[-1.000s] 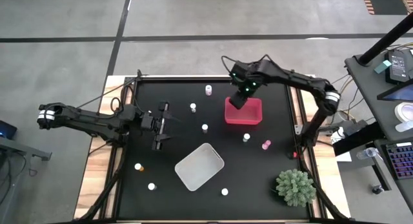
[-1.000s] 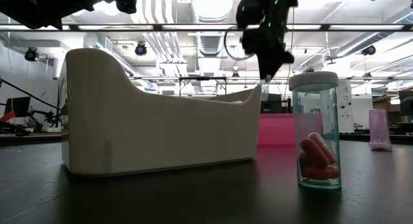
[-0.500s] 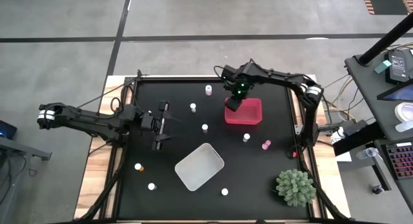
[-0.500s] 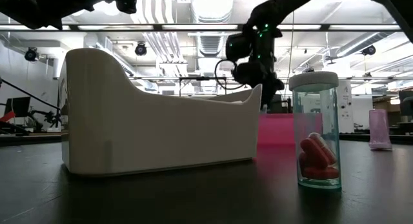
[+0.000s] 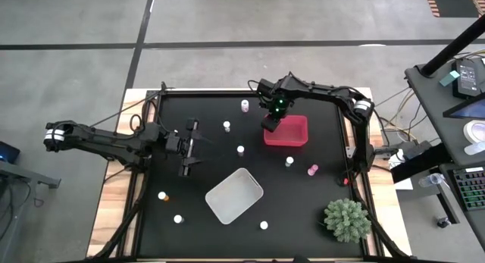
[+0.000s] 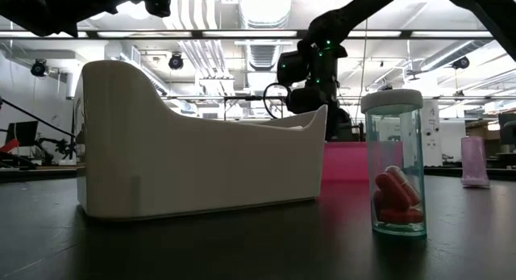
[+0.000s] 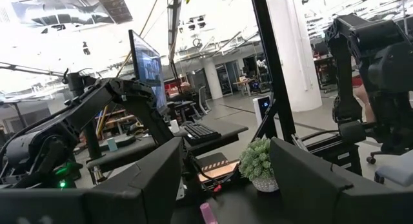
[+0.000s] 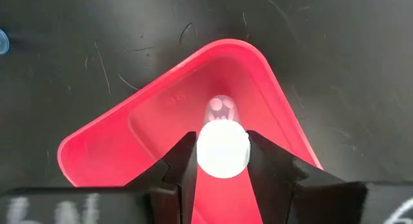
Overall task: Pick and place medicine bottles into bin by pill shape (circle, oval)
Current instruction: Put the left blue tablet bottle into the red bin
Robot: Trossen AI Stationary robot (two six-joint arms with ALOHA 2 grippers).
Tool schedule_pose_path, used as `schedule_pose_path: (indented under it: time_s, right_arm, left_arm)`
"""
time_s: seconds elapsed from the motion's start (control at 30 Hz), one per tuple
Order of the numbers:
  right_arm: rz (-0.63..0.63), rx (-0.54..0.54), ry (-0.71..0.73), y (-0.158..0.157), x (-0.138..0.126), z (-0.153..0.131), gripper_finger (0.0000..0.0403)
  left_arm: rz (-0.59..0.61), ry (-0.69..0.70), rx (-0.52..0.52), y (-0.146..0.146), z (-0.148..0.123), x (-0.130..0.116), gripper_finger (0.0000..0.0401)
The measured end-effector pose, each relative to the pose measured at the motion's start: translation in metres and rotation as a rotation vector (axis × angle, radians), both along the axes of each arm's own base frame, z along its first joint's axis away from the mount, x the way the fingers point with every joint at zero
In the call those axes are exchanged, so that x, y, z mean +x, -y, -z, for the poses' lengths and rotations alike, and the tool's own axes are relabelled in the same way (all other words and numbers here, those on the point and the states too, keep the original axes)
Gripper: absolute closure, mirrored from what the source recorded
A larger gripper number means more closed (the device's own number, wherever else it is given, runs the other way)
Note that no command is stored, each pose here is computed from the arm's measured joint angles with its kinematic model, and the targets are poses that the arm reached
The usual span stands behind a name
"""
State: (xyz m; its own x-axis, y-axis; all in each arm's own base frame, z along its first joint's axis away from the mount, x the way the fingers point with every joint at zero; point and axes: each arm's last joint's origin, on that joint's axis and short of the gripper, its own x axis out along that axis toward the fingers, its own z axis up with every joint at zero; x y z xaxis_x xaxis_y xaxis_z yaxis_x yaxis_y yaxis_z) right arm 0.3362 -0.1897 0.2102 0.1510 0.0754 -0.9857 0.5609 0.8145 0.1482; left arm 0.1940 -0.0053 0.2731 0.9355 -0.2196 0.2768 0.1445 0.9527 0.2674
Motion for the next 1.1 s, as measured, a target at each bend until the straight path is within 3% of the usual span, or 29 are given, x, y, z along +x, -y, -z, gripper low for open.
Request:
schedule_pose_path:
  time_s: [0.47,0.9,1.1]
  right_arm:
    - [0.012,-0.02,0.033,0.002,0.0033,-0.0004,0.0273]
    - [0.016,-0.038,0.045,0.0031,0.0047,-0.0007,0.0216]
    - [0.015,-0.041,0.047,0.0014,0.0013,-0.0077,0.0209]
  left_arm:
    - [0.0,0.0,0.0,0.0,0.0,0.0,0.0184]
    - [0.0,0.0,0.0,0.0,0.0,0.0,0.0184]
    - [0.0,0.0,0.0,0.0,0.0,0.0,0.0184]
